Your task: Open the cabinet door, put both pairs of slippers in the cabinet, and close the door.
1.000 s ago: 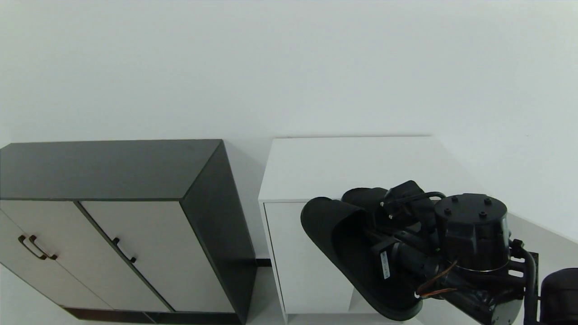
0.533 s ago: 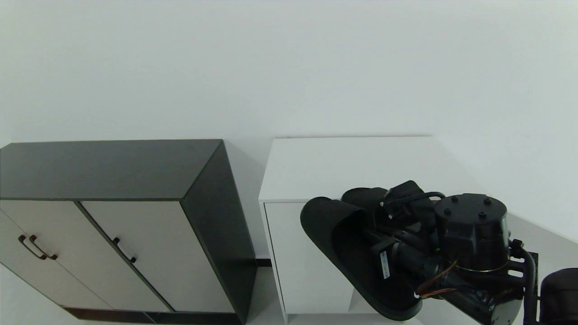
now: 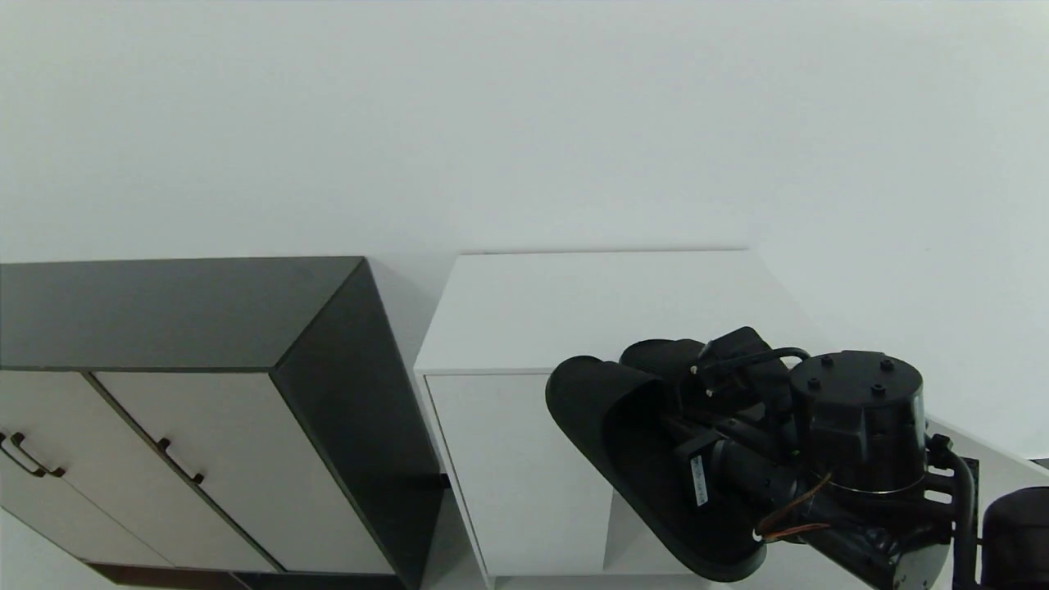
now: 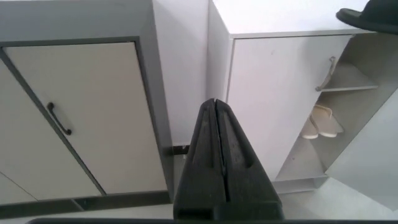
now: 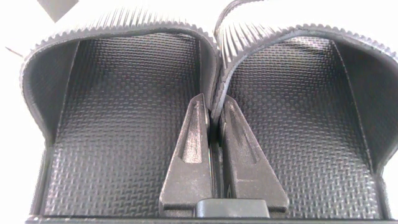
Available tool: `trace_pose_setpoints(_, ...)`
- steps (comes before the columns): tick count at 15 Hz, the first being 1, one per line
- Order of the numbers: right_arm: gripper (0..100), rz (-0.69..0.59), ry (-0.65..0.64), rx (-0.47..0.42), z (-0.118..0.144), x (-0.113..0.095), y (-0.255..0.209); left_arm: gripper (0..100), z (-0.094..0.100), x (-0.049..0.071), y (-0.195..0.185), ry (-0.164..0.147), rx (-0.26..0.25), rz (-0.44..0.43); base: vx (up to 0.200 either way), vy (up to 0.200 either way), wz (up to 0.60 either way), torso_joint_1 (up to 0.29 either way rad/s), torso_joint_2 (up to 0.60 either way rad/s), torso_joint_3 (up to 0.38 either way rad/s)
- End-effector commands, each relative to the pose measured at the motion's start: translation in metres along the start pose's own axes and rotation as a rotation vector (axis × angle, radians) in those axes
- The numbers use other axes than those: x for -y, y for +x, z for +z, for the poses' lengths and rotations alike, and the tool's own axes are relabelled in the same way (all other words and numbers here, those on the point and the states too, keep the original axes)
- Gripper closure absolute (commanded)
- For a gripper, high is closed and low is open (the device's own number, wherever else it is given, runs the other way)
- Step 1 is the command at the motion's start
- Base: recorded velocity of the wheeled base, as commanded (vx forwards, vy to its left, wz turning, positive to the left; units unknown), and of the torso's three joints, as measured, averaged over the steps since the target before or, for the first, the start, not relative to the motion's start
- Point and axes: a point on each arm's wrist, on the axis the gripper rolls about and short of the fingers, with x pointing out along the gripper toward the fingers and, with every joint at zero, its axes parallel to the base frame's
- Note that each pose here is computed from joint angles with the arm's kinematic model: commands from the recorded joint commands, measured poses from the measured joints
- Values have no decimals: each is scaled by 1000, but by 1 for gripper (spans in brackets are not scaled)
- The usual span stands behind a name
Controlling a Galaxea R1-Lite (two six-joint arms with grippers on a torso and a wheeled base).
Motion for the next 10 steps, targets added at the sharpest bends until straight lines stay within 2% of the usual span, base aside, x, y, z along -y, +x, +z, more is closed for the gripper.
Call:
trace_pose_setpoints(1,100,19,-3,8,1,-3,-6,100,0,0,0,0,-1,0,0,-200,0,2,7,7)
trace_pose_setpoints(10,100,65,-19,14,-1,-10,-20,100,0,0,0,0,-1,0,0,-200,0,3,0,1)
